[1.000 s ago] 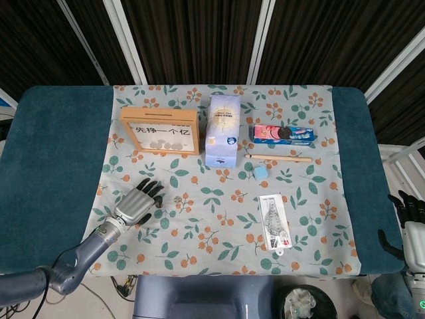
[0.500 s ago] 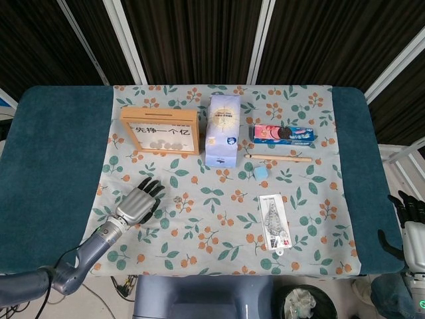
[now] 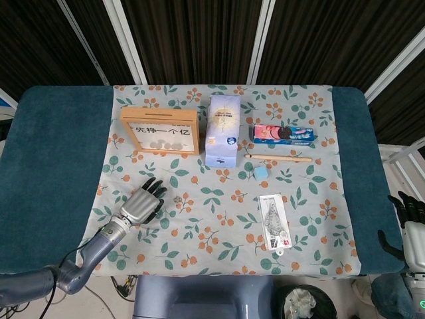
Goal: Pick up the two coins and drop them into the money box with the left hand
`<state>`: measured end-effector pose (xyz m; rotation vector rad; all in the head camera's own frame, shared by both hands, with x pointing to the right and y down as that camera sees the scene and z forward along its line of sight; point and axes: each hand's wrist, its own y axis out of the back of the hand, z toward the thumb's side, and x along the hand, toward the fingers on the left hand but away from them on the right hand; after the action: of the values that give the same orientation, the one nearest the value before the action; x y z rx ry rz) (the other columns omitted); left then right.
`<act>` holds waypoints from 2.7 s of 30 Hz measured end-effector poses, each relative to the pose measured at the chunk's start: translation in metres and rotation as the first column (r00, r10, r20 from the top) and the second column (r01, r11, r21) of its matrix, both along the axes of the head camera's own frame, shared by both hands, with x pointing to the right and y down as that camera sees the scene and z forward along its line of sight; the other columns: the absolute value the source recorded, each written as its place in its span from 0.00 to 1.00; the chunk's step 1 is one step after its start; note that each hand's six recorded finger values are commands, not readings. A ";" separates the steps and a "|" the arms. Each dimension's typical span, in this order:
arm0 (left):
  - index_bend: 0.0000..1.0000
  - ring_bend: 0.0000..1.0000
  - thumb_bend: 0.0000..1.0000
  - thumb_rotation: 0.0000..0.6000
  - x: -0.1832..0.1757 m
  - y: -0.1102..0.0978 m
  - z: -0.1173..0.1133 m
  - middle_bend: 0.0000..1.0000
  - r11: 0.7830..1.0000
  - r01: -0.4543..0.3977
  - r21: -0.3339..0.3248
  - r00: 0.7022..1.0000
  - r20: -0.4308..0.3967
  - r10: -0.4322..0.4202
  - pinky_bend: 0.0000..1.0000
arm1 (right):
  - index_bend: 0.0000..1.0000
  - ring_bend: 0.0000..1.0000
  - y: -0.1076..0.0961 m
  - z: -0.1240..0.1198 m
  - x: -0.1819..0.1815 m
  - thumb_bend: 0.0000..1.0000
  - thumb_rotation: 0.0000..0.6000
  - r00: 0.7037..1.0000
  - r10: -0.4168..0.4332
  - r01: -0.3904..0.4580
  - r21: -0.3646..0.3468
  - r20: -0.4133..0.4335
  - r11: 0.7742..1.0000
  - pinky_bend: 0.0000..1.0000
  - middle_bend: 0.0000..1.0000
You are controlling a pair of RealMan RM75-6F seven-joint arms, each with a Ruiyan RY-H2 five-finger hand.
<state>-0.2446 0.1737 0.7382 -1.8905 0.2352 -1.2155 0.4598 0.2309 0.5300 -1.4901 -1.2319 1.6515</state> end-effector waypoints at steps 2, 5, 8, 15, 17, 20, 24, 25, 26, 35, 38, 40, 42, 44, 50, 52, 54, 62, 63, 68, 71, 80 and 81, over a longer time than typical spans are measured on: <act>0.76 0.00 0.42 1.00 0.001 -0.003 -0.004 0.18 1.000 0.007 0.011 1.000 -0.013 -0.007 0.00 | 0.15 0.01 0.000 0.000 0.000 0.44 1.00 1.000 0.000 0.000 0.001 0.000 1.000 0.00 0.07; 0.78 0.00 0.43 1.00 0.000 -0.011 -0.015 0.20 0.999 0.020 0.037 0.999 -0.036 -0.019 0.00 | 0.15 0.01 0.000 0.000 0.000 0.44 1.00 1.000 0.001 -0.001 -0.001 0.001 1.000 0.00 0.07; 0.78 0.00 0.44 1.00 -0.002 -0.023 -0.029 0.20 0.997 0.035 0.074 0.998 -0.062 -0.031 0.00 | 0.15 0.01 0.000 0.000 0.000 0.44 1.00 1.000 0.000 0.000 -0.001 0.001 1.000 0.00 0.07; 0.78 0.00 0.44 1.00 -0.019 -0.057 -0.072 0.20 0.984 0.047 0.172 0.997 -0.070 -0.036 0.00 | 0.15 0.01 0.001 0.000 0.000 0.44 1.00 1.000 0.001 -0.001 0.000 0.000 1.000 0.00 0.07; 0.78 0.00 0.44 1.00 -0.026 -0.071 -0.089 0.20 0.978 0.045 0.205 0.998 -0.056 -0.034 0.00 | 0.15 0.01 0.001 0.000 -0.001 0.44 1.00 1.000 -0.001 0.001 -0.001 -0.001 1.000 0.00 0.07; 0.79 0.00 0.44 1.00 -0.035 -0.096 -0.116 0.21 0.966 0.045 0.255 0.999 -0.028 -0.039 0.00 | 0.15 0.01 0.001 0.000 -0.001 0.44 1.00 1.000 -0.001 0.001 -0.001 -0.001 1.000 0.00 0.07; 0.79 0.00 0.44 1.00 -0.046 -0.129 -0.149 0.20 0.955 0.045 0.294 0.998 0.035 -0.057 0.00 | 0.15 0.01 0.001 0.001 0.000 0.44 1.00 1.000 0.003 -0.003 -0.002 -0.002 1.000 0.00 0.07; 0.79 0.00 0.45 1.00 -0.049 -0.136 -0.155 0.20 0.955 0.046 0.293 0.997 0.051 -0.063 0.00 | 0.15 0.01 0.001 0.001 0.000 0.44 1.00 1.000 0.005 -0.005 -0.002 0.000 1.000 0.00 0.07; 0.79 0.00 0.45 1.00 -0.053 -0.147 -0.164 0.20 0.958 0.056 0.282 0.994 0.075 -0.080 0.00 | 0.15 0.01 0.001 0.001 0.000 0.44 1.00 1.000 0.008 -0.008 -0.001 0.002 1.000 0.00 0.07; 0.79 0.00 0.48 1.00 -0.051 -0.202 -0.206 0.21 0.968 0.217 0.128 0.963 0.136 -0.234 0.00 | 0.15 0.01 -0.001 0.003 0.000 0.44 1.00 1.000 0.018 -0.018 -0.004 0.013 1.000 0.00 0.07; 0.79 0.00 0.48 1.00 -0.036 -0.221 -0.221 0.21 0.966 0.230 0.114 0.957 0.153 -0.246 0.00 | 0.15 0.01 -0.001 0.003 0.000 0.44 1.00 1.000 0.019 -0.019 -0.004 0.012 1.000 0.00 0.07; 0.79 0.00 0.48 1.00 -0.028 -0.230 -0.226 0.21 0.969 0.211 0.125 0.956 0.182 -0.231 0.00 | 0.15 0.01 -0.002 0.003 0.000 0.44 1.00 1.000 0.016 -0.016 0.002 0.010 1.000 0.00 0.07; 0.79 0.00 0.49 1.00 -0.022 -0.239 -0.229 0.21 0.971 0.189 0.144 0.950 0.222 -0.218 0.00 | 0.15 0.01 -0.002 0.002 0.001 0.44 1.00 1.000 0.011 -0.011 0.007 0.004 1.000 0.00 0.07; 0.80 0.00 0.50 1.00 -0.018 -0.249 -0.228 0.21 0.970 0.184 0.159 0.943 0.251 -0.220 0.00 | 0.15 0.01 -0.002 0.001 0.001 0.44 1.00 1.000 0.012 -0.012 0.010 0.002 1.000 0.00 0.07; 0.80 0.00 0.49 1.00 -0.006 -0.273 -0.212 0.21 0.965 0.190 0.179 0.927 0.290 -0.236 0.00 | 0.15 0.01 -0.002 -0.001 0.003 0.44 1.00 1.000 0.017 -0.017 0.020 -0.007 1.000 0.00 0.07; 0.80 0.00 0.49 1.00 -0.001 -0.277 -0.205 0.21 0.966 0.191 0.173 0.927 0.292 -0.236 0.00 | 0.15 0.01 -0.001 -0.001 0.003 0.44 1.00 1.000 0.020 -0.020 0.021 -0.010 1.000 0.00 0.07; 0.80 0.00 0.49 1.00 0.004 -0.281 -0.197 0.22 0.968 0.192 0.159 0.928 0.292 -0.232 0.00 | 0.15 0.01 -0.001 -0.002 0.004 0.44 1.00 1.000 0.021 -0.021 0.024 -0.012 1.000 0.00 0.07; 0.80 0.00 0.49 1.00 0.026 -0.290 -0.173 0.22 0.976 0.163 0.144 0.934 0.295 -0.200 0.00 | 0.15 0.01 0.000 -0.005 0.006 0.44 1.00 0.999 0.030 -0.030 0.035 -0.016 0.999 0.00 0.07; 0.80 0.00 0.49 1.00 0.027 -0.290 -0.171 0.22 0.977 0.160 0.143 0.935 0.294 -0.197 0.00 | 0.15 0.01 0.000 -0.005 0.007 0.44 1.00 0.999 0.031 -0.031 0.035 -0.016 0.999 0.00 0.07; 0.80 0.00 0.49 1.00 0.034 -0.292 -0.160 0.22 0.977 0.162 0.138 0.938 0.285 -0.196 0.00 | 0.15 0.01 -0.001 -0.007 0.008 0.44 1.00 0.999 0.039 -0.038 0.039 -0.018 0.998 0.00 0.07; 0.80 0.00 0.49 1.00 0.037 -0.294 -0.158 0.21 0.976 0.173 0.130 0.940 0.273 -0.203 0.00 | 0.15 0.01 -0.001 -0.008 0.010 0.44 1.00 0.999 0.050 -0.049 0.042 -0.016 0.998 0.00 0.07; 0.80 0.00 0.49 1.00 0.035 -0.300 -0.152 0.22 0.973 0.184 0.139 0.936 0.279 -0.216 0.00 | 0.15 0.01 -0.001 -0.008 0.010 0.44 1.00 0.999 0.051 -0.051 0.040 -0.014 0.998 0.00 0.07; 0.80 0.00 0.49 1.00 0.035 -0.300 -0.151 0.22 0.973 0.183 0.139 0.936 0.280 -0.215 0.00 | 0.15 0.01 -0.001 -0.008 0.010 0.44 1.00 0.999 0.052 -0.051 0.040 -0.014 0.998 0.00 0.07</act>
<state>-0.2100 -0.1258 0.5873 -1.5946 0.3322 -1.5695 0.4695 0.2302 0.5224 -1.4313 -1.2973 1.6588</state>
